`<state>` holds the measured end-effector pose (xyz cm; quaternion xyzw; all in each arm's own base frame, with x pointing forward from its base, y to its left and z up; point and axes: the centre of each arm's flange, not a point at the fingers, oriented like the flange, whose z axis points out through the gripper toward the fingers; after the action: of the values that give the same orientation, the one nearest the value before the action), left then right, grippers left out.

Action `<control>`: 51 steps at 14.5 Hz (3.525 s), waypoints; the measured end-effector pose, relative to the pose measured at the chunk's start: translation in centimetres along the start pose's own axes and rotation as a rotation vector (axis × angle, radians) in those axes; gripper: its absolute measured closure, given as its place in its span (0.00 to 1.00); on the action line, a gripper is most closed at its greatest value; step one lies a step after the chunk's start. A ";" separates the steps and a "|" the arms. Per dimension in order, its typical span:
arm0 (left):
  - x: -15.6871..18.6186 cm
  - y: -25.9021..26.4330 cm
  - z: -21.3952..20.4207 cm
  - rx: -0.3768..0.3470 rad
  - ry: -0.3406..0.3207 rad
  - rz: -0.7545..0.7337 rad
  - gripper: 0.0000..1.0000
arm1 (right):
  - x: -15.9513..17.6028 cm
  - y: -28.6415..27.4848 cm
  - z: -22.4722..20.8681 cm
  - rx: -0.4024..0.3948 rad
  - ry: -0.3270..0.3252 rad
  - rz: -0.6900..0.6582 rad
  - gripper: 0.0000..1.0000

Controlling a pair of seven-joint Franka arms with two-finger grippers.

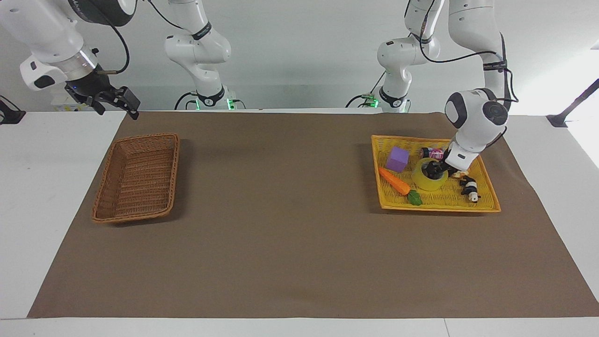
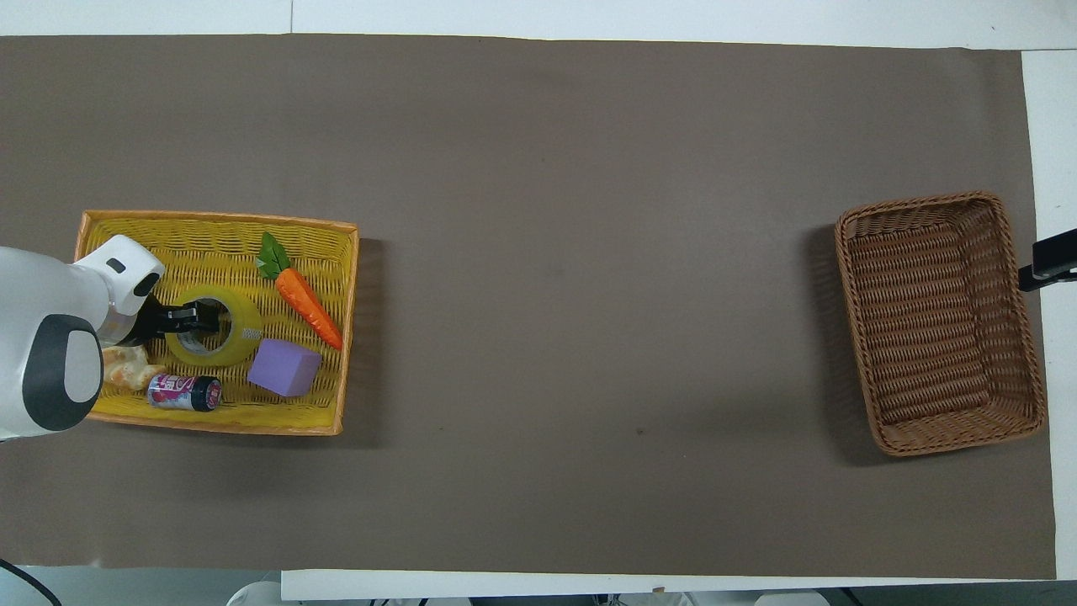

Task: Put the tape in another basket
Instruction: 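Close the left gripper on the tape roll's rim and lift it, then carry the tape toward the table center while the right gripper approaches, then grasp the tape rim with the right gripper beside the left gripper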

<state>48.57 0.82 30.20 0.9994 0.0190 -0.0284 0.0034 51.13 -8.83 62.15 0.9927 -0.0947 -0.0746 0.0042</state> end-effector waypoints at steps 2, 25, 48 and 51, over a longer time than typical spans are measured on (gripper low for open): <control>0.0 0.0 -0.4 0.002 0.006 0.003 0.61 | 0.0 0.0 0.0 0.000 0.000 0.000 0.00; -7.5 37.3 -18.2 -0.466 -0.105 0.049 0.78 | 0.0 0.0 0.0 0.000 0.000 0.000 0.00; -2.2 32.8 -25.6 -0.537 0.001 0.152 0.78 | -1.1 -20.4 2.2 0.846 -0.031 -0.233 0.00; -2.3 33.0 -25.6 -0.538 0.002 0.153 0.78 | -0.9 -24.1 1.8 0.936 0.062 -0.170 0.00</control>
<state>49.02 -32.00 56.03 0.9612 -0.0499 -0.0210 0.2707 54.50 14.98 59.99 0.8939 -0.0362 0.0059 -0.4467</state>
